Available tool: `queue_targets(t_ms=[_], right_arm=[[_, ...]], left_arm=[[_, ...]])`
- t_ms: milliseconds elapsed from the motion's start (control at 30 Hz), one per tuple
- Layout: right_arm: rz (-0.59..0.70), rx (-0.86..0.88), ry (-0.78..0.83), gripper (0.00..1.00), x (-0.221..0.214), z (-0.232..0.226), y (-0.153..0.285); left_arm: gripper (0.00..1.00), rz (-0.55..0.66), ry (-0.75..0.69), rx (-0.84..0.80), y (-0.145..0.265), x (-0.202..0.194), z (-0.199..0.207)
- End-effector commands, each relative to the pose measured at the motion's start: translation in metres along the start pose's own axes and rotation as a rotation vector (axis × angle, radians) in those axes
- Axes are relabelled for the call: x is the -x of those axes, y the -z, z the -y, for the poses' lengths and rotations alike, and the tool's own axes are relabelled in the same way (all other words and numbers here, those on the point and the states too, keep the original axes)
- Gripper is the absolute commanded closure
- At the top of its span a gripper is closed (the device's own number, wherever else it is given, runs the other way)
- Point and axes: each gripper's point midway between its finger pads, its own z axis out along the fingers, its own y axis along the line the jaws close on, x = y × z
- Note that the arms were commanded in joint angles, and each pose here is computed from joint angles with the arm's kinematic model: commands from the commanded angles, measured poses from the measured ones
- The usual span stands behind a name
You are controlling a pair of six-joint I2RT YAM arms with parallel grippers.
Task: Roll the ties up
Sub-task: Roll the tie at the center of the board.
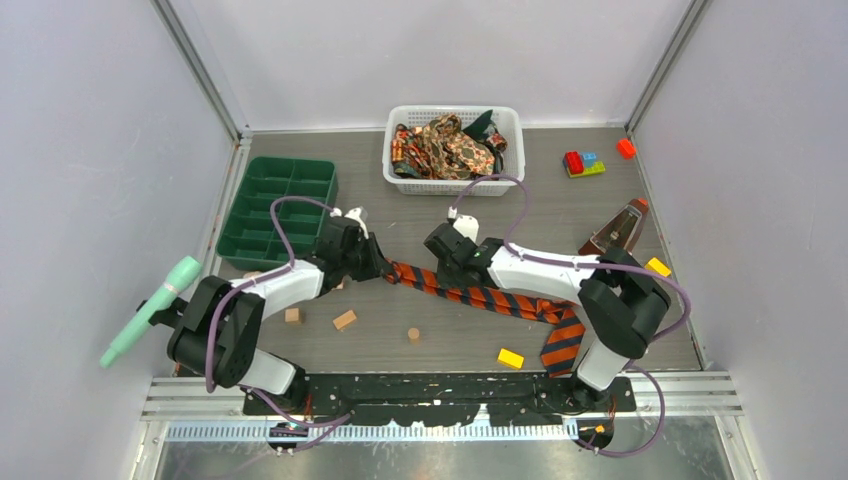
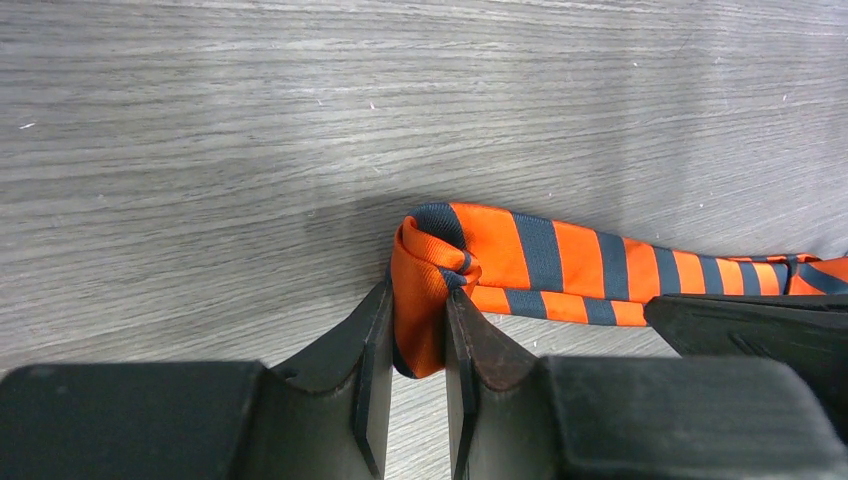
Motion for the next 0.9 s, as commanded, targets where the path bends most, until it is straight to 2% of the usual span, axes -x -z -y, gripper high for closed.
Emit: queue_targets(t_ms=[0,233,867], right_arm=[[0.037,-0.023,0.011,0.82,0.012,-0.001,-0.003],[0.028,-0.019,-0.002,0.83,0.006,0.004,0.001],[0.102,0.069,-0.089,0.83,0.012,0.023,0.062]], left_arm=[[1.00,0.086,-0.060,0.012,0.008,0.026,0.015],[1.00,0.123,-0.165,0.111,0.012,0.030,0.024],[1.00,0.247,-0.529,0.490,0.005,0.033,0.029]])
